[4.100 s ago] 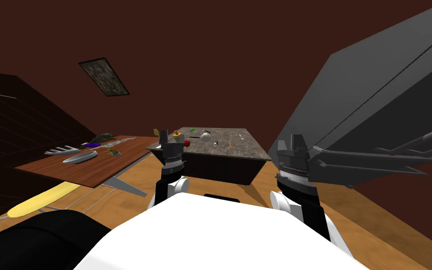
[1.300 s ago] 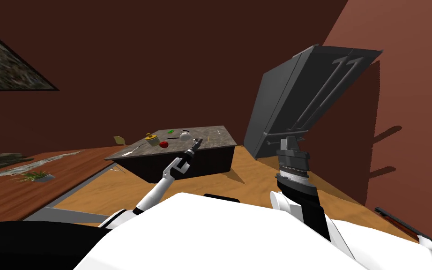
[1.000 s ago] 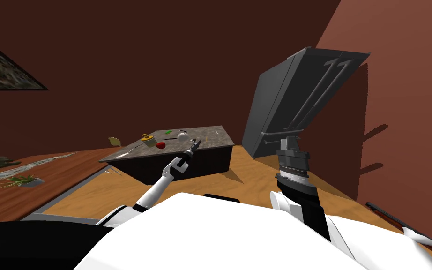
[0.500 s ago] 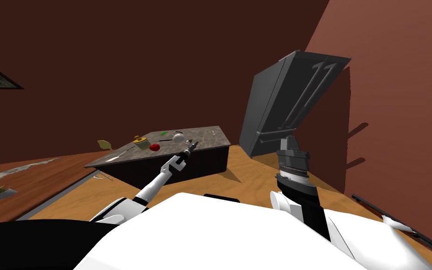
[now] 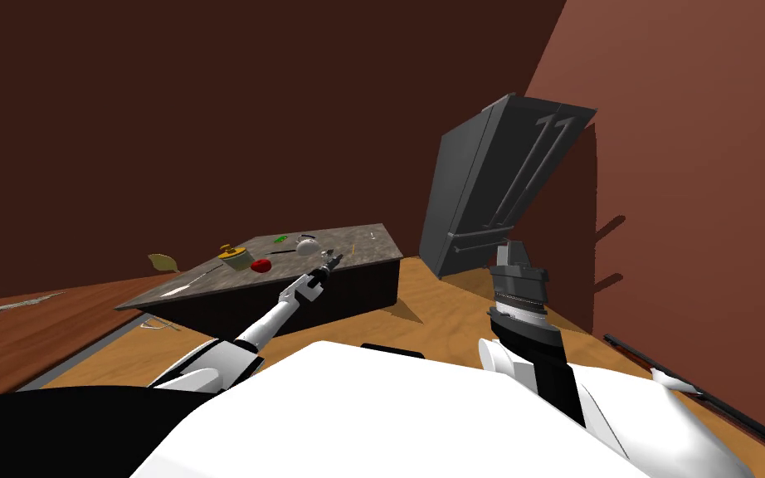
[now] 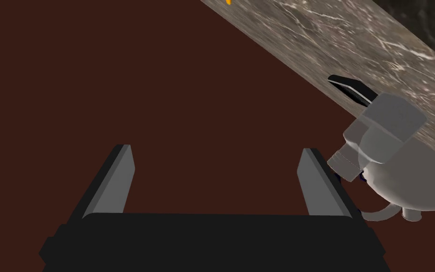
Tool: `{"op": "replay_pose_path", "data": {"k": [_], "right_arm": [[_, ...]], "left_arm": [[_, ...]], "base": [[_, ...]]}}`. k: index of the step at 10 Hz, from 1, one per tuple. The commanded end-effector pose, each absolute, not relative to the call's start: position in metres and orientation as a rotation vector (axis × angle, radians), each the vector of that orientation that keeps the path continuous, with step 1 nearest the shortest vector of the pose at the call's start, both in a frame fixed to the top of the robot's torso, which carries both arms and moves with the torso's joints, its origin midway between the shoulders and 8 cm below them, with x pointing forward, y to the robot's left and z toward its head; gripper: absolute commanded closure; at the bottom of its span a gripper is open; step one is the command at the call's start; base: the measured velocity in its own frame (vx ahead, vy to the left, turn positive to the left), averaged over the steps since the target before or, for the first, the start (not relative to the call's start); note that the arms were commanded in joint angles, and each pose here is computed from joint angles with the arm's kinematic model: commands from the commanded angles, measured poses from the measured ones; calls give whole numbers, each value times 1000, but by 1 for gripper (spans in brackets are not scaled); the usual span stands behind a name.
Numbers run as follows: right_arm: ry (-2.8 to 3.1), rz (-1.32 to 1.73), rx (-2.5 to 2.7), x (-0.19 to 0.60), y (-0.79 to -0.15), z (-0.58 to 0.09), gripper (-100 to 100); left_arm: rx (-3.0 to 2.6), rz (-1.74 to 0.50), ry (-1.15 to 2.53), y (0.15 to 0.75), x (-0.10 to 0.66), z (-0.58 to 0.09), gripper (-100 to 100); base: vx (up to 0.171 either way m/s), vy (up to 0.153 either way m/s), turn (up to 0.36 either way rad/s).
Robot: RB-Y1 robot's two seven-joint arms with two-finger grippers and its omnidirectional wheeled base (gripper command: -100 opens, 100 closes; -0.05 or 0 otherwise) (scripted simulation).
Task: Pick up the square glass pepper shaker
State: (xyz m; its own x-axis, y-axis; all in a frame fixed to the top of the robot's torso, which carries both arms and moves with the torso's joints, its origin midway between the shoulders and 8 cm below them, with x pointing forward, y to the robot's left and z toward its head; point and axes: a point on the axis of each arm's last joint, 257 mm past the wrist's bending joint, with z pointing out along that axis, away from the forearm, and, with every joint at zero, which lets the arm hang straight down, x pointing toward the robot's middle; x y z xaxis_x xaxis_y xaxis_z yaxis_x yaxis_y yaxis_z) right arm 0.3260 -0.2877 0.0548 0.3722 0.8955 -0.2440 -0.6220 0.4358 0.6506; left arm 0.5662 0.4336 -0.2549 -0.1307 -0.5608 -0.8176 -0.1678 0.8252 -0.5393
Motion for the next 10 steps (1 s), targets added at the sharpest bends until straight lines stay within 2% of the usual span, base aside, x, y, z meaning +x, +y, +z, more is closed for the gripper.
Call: {"op": "replay_pose_path", "data": {"k": [1,3,5,7,10], "right_arm": [[631,1026,501,326,-288,55,0],[631,1026,501,326,-288,55,0],[631,1026,501,326,-288,55,0],[631,1026,501,326,-288,55,0],[631,1026,501,326,-288,55,0]], "left_arm": [[-623,-283,1723,474,560,-264,-100],[-665,-221,1742,502,554,-273,-100],[-668,-218,1744,503,553,-275,-100],[-734,-122,1760,550,541,-281,-100],[-781,-63,1772,578,529,-289,-100]], "base": [[74,-61,-115],[49,-43,-44],[26,-19,-15],[54,-26,-87],[57,-30,-32]]}}
